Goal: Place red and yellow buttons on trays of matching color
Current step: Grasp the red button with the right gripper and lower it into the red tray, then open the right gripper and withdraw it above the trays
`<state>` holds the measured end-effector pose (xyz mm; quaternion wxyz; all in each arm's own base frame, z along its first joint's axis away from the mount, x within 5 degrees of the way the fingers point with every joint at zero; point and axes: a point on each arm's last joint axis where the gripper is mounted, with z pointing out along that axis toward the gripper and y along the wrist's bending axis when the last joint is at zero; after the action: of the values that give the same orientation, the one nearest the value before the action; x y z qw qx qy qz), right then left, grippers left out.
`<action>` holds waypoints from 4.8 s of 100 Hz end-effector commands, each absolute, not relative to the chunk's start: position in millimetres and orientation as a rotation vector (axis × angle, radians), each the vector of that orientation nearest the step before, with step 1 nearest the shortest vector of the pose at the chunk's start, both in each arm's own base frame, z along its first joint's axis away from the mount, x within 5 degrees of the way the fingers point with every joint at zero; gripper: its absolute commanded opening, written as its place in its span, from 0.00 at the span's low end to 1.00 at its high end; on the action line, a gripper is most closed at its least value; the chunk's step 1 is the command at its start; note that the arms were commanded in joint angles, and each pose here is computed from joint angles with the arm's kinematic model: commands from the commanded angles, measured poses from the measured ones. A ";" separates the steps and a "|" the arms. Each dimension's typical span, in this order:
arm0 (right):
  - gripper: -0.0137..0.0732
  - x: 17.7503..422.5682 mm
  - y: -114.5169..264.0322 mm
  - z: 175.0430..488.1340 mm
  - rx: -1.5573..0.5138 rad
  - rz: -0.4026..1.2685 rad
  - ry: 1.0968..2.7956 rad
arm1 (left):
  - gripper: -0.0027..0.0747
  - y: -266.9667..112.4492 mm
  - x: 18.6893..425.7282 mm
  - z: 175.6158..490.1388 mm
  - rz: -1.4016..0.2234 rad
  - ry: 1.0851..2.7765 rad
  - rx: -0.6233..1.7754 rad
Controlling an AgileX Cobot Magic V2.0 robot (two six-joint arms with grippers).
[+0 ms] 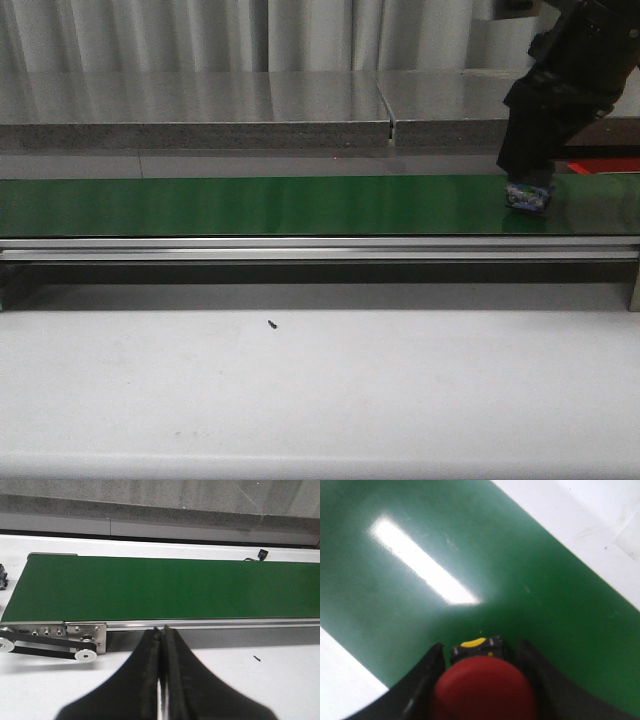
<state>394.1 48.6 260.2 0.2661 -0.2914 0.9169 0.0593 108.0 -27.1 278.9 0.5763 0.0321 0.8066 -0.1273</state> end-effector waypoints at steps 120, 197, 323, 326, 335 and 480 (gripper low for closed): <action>0.31 460.8 -174.6 235.6 -0.026 -0.019 2.456 | 0.01 -27.5 110.1 293.6 -0.320 1.797 0.054; 0.85 438.1 -165.0 307.7 -0.036 -0.057 2.340 | 0.01 -27.5 110.1 293.6 -0.320 1.797 0.054; 0.85 124.7 -1.8 329.9 -0.164 -0.070 1.999 | 0.01 -27.5 110.1 293.6 -0.320 1.797 0.054; 0.85 119.3 -1.2 326.1 -0.165 -0.069 1.998 | 0.01 -27.5 110.1 293.6 -0.320 1.797 0.054; 0.85 105.3 0.4 317.1 -0.168 -0.069 1.991 | 0.01 -27.5 110.1 293.6 -0.320 1.797 0.054; 0.04 90.9 1.9 317.7 -0.170 -0.076 1.941 | 0.89 -23.7 115.8 364.7 -0.290 1.814 0.024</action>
<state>88.5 3.0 303.9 0.5251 -0.0788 0.8470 -0.0252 111.4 -28.7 333.4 0.5577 0.0401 0.8192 -0.1278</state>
